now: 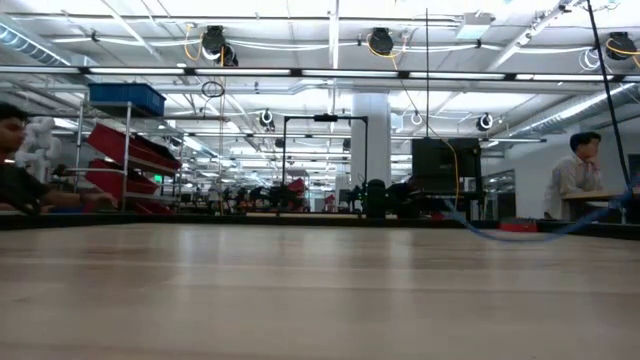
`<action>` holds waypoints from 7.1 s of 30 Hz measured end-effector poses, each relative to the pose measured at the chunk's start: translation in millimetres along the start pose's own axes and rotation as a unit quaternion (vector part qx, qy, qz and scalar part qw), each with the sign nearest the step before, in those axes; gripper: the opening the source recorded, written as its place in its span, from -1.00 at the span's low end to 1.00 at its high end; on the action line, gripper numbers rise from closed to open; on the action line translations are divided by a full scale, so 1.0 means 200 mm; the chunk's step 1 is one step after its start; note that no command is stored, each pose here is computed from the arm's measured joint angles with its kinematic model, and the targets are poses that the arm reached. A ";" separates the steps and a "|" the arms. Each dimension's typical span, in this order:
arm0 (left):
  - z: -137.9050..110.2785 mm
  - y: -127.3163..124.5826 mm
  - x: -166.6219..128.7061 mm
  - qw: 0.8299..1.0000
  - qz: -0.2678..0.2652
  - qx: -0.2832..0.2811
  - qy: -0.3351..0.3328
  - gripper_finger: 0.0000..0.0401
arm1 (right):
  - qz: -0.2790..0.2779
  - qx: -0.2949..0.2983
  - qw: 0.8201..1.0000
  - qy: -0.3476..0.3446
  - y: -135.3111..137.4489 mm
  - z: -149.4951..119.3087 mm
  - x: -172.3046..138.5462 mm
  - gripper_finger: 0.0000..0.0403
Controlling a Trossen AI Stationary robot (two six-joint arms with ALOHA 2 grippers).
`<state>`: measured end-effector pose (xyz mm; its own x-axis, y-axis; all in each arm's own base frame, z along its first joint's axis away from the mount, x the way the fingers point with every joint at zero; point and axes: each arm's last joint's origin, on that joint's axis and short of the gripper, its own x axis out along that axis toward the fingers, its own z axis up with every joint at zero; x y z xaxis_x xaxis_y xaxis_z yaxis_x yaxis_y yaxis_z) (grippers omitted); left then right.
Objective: Coil cords
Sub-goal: Coil the blue wire onto the spool
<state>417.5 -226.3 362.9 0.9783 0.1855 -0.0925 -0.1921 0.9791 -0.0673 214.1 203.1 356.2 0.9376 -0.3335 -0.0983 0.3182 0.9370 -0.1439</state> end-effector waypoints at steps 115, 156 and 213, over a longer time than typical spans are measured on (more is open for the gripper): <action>-0.63 -0.26 0.27 0.989 -0.128 0.052 -0.055 -0.24 | 0.119 0.012 0.990 -0.079 0.05 0.15 -0.32 -1.00; -0.61 -0.19 0.34 0.988 -0.132 0.044 -0.067 -0.78 | 0.132 0.012 0.988 -0.082 0.05 0.15 -0.32 -1.00; -0.30 -0.10 -0.31 0.949 0.171 0.225 0.139 -1.00 | 0.138 0.016 0.987 -0.080 0.06 0.14 -0.34 -1.00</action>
<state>355.8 -262.0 310.8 0.7942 0.5316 -0.2944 -0.3812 0.8131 0.4400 157.3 240.3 389.7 0.9985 -0.0475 0.0274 0.0501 0.9935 -0.1018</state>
